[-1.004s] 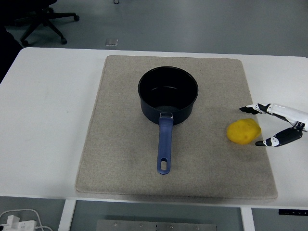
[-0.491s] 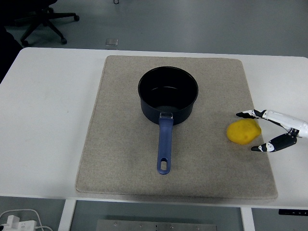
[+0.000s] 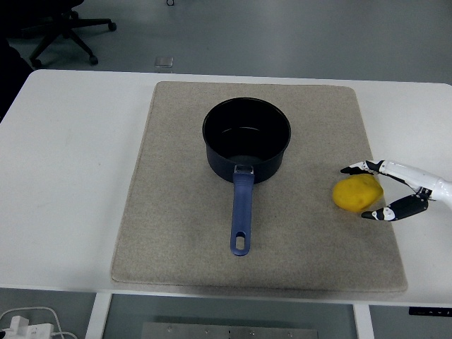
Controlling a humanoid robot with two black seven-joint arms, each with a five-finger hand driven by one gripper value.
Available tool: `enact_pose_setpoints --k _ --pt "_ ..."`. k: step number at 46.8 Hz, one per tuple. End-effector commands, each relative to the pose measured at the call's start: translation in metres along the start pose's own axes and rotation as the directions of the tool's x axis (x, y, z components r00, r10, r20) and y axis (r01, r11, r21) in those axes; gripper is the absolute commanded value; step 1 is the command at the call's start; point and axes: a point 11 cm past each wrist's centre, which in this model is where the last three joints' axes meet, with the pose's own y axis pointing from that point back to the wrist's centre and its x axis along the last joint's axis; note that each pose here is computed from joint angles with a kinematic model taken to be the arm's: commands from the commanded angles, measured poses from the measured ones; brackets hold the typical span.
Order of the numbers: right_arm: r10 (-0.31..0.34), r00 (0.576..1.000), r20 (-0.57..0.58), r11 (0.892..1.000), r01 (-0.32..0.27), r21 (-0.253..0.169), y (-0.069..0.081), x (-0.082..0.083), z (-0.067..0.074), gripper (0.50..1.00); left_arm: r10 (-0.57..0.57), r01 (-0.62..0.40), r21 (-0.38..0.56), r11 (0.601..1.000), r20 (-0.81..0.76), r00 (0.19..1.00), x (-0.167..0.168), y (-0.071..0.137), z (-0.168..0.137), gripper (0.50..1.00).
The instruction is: Put the potato in the blue pot
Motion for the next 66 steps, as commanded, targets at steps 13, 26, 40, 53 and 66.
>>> enact_pose_setpoints --k 13,26,40,53,66 --pt "0.019 1.000 -0.009 1.000 -0.019 0.011 -0.005 -0.002 -0.002 0.701 0.000 0.000 0.000 1.000 -0.002 1.000 0.000 0.000 0.000 0.996" --pt "0.025 1.000 -0.014 1.000 -0.024 0.005 -0.004 -0.004 0.001 0.535 0.000 0.000 0.000 1.000 -0.002 1.000 0.000 0.000 0.000 0.996" --pt "0.041 0.999 -0.022 0.999 -0.040 0.011 -0.005 0.001 -0.002 0.500 0.000 0.000 0.000 1.000 -0.002 1.000 0.000 0.000 0.000 0.996" --pt "0.077 0.997 -0.031 0.997 -0.076 0.035 -0.009 0.017 -0.010 0.500 -0.002 0.002 0.000 1.000 0.000 1.000 -0.001 0.000 0.000 0.996" --pt "0.137 0.991 -0.002 0.985 -0.136 0.102 -0.018 0.057 -0.038 0.500 -0.002 0.002 0.000 1.000 0.002 1.000 -0.001 0.000 0.000 0.996"
